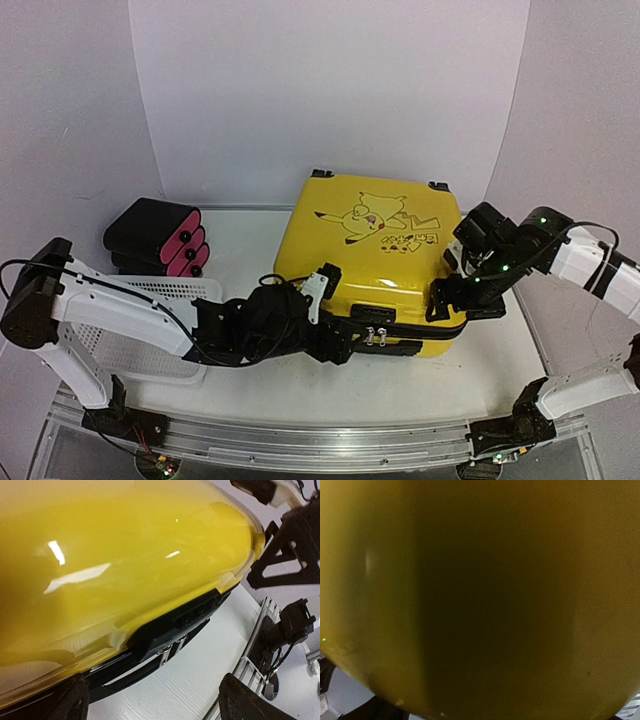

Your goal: Open, take out, and arrange the luggage

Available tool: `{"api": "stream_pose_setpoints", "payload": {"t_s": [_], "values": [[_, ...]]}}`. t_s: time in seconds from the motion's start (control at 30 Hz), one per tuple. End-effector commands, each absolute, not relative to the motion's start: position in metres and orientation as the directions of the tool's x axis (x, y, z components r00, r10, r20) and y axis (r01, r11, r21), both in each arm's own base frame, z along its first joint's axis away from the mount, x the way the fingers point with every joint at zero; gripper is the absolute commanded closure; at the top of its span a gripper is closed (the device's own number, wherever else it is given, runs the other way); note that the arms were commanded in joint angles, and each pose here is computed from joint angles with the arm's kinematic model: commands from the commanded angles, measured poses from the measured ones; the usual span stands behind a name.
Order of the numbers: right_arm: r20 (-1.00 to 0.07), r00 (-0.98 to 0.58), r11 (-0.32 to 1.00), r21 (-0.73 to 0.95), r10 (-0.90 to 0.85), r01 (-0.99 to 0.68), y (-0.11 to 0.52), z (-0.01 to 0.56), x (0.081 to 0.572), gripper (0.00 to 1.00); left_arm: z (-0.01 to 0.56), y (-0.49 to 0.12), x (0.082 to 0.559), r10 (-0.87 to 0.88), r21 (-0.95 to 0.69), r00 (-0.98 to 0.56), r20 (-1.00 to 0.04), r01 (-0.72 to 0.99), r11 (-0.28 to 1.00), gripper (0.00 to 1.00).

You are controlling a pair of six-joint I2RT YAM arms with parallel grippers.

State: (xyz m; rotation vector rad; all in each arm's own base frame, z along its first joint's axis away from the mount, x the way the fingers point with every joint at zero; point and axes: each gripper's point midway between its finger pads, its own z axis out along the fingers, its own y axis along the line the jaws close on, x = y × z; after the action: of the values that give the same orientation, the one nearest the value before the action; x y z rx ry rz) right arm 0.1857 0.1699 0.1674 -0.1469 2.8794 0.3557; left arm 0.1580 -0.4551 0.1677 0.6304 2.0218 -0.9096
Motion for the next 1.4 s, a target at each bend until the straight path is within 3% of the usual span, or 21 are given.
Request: {"api": "stream_pose_setpoints", "payload": {"t_s": [0.0, 0.13, 0.4, 0.53, 0.67, 0.83, 1.03, 1.1, 1.27, 1.37], "values": [[-0.489, -0.869, 0.987, 0.094, -0.07, -0.133, 0.161, 0.201, 0.239, 0.02, 0.2, -0.429, 0.199, 0.01, -0.419, -0.571, -0.821, 0.615, 0.668, 0.09], [-0.548, -0.825, 0.985, 0.013, -0.137, -0.172, 0.17, 0.206, 0.27, 0.02, 0.202, -0.412, 0.218, 0.023, -0.382, -0.564, -0.826, 0.588, 0.713, 0.05], [-0.505, -0.828, 0.963, -0.024, -0.245, -0.27, 0.208, 0.211, 0.302, 0.07, 0.201, -0.394, 0.251, 0.105, -0.317, -0.578, -0.809, 0.58, 0.75, 0.02], [-0.45, -0.842, 0.951, -0.056, -0.297, -0.305, 0.23, 0.201, 0.285, 0.07, 0.201, -0.388, 0.251, 0.131, -0.305, -0.586, -0.799, 0.584, 0.753, 0.02], [-0.468, -0.811, 0.931, -0.084, -0.351, -0.355, 0.267, 0.199, 0.262, 0.08, 0.198, -0.378, 0.247, 0.157, -0.3, -0.614, -0.774, 0.573, 0.762, 0.02], [-0.508, -0.814, 0.951, -0.032, -0.28, -0.307, 0.29, 0.19, 0.248, 0.19, 0.2, -0.366, 0.238, 0.179, -0.299, -0.645, -0.743, 0.559, 0.773, 0.05], [-0.51, -0.796, 0.935, -0.048, -0.326, -0.352, 0.306, 0.176, 0.239, 0.19, 0.214, -0.348, 0.229, 0.162, -0.308, -0.644, -0.748, 0.553, 0.774, 0.04], [-0.543, -0.78, 0.936, -0.036, -0.312, -0.35, 0.305, 0.174, 0.241, 0.2, 0.224, -0.339, 0.23, 0.166, -0.288, -0.637, -0.753, 0.545, 0.787, 0.03], [-0.688, -0.655, 0.878, 0.055, -0.312, -0.475, 0.34, 0.18, 0.245, 0.34, 0.265, -0.322, 0.239, 0.16, -0.243, -0.591, -0.791, 0.542, 0.804, 0.01], [-0.774, -0.544, 0.866, -0.012, -0.325, -0.5, 0.352, 0.187, 0.244, 0.35, 0.287, -0.31, 0.249, 0.106, -0.258, -0.573, -0.812, 0.516, 0.817, 0.01]]}}
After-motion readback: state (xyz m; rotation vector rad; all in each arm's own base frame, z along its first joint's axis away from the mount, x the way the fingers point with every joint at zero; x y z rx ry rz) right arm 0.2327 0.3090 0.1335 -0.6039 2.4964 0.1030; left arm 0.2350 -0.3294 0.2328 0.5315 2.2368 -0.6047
